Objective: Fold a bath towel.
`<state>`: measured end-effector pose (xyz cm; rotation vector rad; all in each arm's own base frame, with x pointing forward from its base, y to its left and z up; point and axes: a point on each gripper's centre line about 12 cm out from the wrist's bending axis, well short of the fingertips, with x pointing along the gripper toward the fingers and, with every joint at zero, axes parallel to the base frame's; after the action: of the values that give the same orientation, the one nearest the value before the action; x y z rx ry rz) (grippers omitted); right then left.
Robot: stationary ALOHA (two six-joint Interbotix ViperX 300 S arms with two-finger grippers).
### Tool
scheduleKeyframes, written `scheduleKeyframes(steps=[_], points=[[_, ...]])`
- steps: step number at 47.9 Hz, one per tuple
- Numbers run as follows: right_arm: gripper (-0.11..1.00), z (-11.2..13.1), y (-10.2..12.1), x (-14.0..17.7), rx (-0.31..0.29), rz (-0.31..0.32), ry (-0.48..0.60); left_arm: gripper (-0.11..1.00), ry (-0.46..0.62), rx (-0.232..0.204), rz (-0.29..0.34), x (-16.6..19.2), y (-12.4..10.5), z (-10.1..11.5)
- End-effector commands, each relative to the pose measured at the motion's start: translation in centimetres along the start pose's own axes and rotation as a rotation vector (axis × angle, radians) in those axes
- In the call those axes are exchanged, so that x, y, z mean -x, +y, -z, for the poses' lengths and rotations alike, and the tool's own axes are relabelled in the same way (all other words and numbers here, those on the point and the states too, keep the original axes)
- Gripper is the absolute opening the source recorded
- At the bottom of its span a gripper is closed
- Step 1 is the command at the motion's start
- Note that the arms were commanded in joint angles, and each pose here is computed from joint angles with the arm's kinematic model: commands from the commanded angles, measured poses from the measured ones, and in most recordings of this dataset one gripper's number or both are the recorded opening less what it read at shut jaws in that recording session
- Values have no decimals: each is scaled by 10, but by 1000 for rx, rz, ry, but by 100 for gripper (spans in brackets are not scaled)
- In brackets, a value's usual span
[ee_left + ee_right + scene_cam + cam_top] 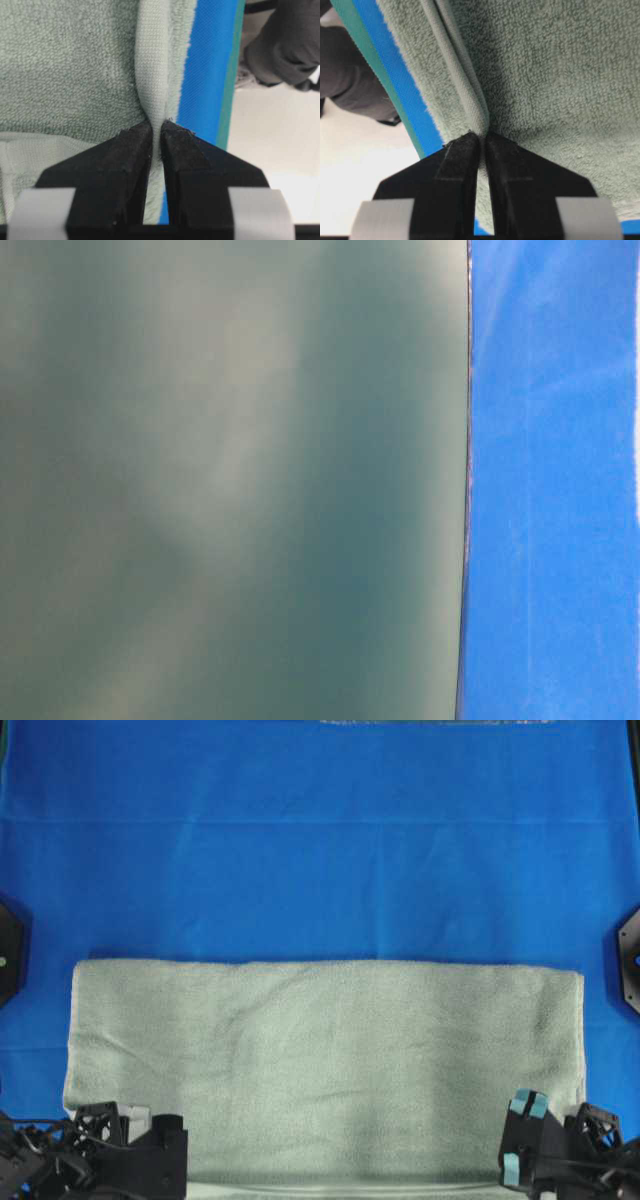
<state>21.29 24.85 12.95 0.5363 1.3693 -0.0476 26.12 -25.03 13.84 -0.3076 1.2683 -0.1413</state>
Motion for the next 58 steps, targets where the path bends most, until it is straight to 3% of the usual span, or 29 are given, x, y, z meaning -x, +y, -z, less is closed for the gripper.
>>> scheduleKeyframes(steps=[1,27,30,36,41,46,53,58], points=[[7,7,14,2,14,-33,3,5,-4,-12,25,2,-15,2],[7,3,11,-2,-3,-24,-10,6,1,9,7,-8,-13,-1],[7,3,14,-2,-3,-35,-14,17,-2,8,9,-8,-14,-2],[9,1,20,2,-9,-52,-17,55,1,-1,5,-3,-16,-3],[40,0,24,8,-3,-38,-15,81,15,2,-21,9,-14,-7],[65,-2,24,24,11,13,-11,81,32,-6,-55,24,-12,-10],[57,-9,16,52,24,88,-26,79,29,-48,-113,58,-4,-17],[58,-24,-11,72,-6,190,-51,79,34,-52,-205,79,21,-21]])
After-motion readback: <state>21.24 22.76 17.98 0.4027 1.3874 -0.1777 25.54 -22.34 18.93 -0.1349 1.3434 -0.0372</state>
